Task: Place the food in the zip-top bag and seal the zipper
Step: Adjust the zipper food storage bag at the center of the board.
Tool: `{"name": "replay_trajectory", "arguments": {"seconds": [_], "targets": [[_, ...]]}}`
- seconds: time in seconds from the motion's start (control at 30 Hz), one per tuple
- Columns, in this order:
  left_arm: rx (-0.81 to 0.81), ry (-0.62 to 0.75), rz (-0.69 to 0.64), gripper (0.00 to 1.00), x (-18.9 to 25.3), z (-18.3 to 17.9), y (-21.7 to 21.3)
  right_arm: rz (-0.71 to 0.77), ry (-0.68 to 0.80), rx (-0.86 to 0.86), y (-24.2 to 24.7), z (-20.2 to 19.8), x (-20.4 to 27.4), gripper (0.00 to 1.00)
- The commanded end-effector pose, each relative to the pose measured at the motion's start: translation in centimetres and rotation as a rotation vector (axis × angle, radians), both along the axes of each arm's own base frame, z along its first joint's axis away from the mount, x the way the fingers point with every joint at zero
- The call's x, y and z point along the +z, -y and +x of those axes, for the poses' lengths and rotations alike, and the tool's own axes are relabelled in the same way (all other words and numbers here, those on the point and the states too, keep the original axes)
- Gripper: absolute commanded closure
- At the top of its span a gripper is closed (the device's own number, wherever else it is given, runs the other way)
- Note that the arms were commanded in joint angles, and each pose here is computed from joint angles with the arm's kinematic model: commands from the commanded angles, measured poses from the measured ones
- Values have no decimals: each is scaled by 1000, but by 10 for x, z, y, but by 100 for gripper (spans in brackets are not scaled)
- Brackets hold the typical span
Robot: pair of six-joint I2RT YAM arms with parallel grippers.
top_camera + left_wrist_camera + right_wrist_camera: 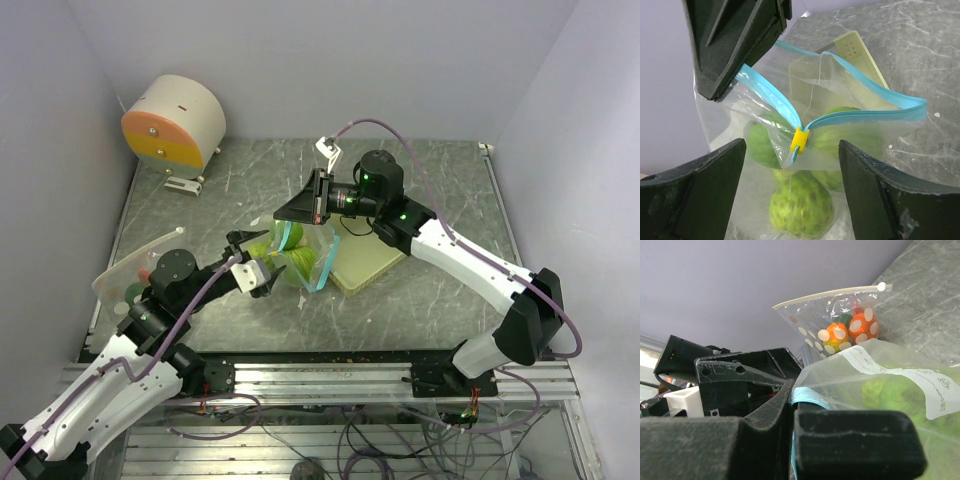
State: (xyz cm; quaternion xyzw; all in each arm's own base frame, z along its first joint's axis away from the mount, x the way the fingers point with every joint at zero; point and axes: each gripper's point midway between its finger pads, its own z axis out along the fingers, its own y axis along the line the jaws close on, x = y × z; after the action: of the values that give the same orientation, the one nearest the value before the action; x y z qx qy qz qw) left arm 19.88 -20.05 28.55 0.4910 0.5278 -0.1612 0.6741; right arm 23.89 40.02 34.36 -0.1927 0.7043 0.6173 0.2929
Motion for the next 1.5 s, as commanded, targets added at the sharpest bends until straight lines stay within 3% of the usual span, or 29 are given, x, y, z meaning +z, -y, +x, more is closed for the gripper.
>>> {"name": "replay_trajectory", "arguments": {"seconds": [0.0, 0.03, 0.13, 0.17, 0.23, 0.43, 0.57, 0.7, 0.77, 0.8, 0.83, 1.2, 1.33, 1.47], "targets": [[-56, 42, -20, 17, 8, -7, 7, 81, 87, 13, 8, -7, 44, 100], [-53, 44, -27, 19, 9, -7, 6, 83, 88, 14, 8, -8, 45, 100], [-44, 53, -43, 61, 12, -6, 5, 86, 84, 14, 8, -8, 46, 100], [-38, 57, -49, 67, 14, -5, 5, 89, 82, 16, 8, -8, 46, 100], [-26, 59, -56, 67, 14, -3, 4, 94, 77, 24, 8, -9, 47, 100], [-43, 51, -68, 39, 13, -3, 8, 101, 65, 30, 6, -9, 48, 100], [-45, 48, -69, 37, 11, -2, 10, 114, 64, 45, 6, -12, 52, 100], [-15, 60, -88, 51, 15, 4, 8, 122, 61, 55, 7, -15, 54, 100], [-6, 62, -88, 72, 14, 7, 8, 122, 62, 58, 8, -17, 54, 100], [-5, 68, -89, 89, 15, 7, 9, 120, 64, 56, 9, -17, 54, 100], [0, 66, -99, 93, 16, 8, 8, 119, 66, 53, 9, -17, 54, 100], [109, 134, -206, 93, 48, -1, -22, -28, 21, -80, 27, 9, -10, 100], [101, 103, -183, 93, 38, -5, -23, -86, 41, -76, 33, 7, -31, 75], [121, 56, -148, 93, 23, -1, -24, -90, 154, -32, 42, -6, -30, 62]]}}
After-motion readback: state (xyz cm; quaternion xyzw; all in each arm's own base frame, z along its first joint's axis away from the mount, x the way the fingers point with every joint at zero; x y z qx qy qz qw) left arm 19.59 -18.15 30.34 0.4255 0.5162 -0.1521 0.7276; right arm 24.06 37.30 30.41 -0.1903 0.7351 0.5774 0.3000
